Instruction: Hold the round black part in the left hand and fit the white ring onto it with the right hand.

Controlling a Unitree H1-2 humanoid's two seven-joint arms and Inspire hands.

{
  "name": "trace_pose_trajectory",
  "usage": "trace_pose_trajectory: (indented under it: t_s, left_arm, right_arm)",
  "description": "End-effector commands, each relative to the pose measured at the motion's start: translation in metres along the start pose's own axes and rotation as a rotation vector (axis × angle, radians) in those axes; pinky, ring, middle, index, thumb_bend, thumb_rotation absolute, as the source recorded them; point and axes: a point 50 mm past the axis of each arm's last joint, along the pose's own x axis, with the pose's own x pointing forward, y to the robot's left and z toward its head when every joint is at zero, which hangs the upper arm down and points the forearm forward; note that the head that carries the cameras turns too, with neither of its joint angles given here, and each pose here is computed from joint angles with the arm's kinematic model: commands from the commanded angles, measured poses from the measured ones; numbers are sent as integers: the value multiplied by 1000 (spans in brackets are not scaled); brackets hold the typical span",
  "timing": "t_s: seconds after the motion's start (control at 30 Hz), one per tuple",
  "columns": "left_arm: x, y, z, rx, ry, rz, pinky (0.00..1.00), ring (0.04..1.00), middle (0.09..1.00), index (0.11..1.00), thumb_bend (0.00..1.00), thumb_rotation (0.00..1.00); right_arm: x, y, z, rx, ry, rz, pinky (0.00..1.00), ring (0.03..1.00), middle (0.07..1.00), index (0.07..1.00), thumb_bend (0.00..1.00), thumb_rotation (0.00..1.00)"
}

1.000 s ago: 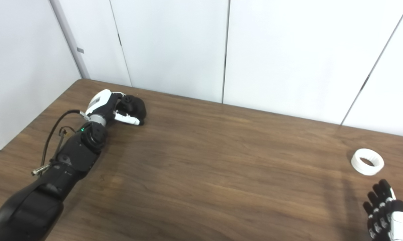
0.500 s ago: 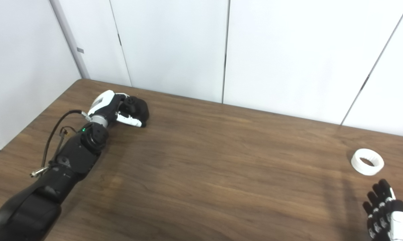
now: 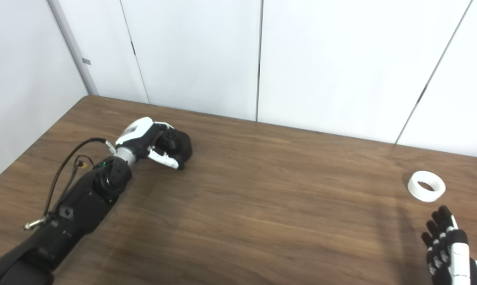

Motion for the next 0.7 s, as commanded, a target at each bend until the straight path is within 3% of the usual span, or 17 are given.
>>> trace_pose_trajectory:
  t_s: [0.0,0.2,0.4,0.67]
  left_arm:
    - [-6,5,12,26,-52,-3,1000,950,826,483,522,51]
    - [-42,-5,49,5,-181,-79,1000,968,843,483,522,51]
    - [-79,-33,88,-22,-301,-189,1000,978,856,483,523,54]
    - [-110,-60,111,-27,-410,-239,1000,960,843,481,523,56]
  right_arm:
    - [5,3,13,-14,-81,6,1000,1000,1000,1000,542,1000]
    - [5,6,11,-14,-78,2,1000,1000,1000,1000,553,1000]
    - [5,10,8,-20,-65,11,1000,1000,1000,1000,578,1000]
    - [6,17,7,-10,-56,9,1000,1000,1000,1000,619,1000]
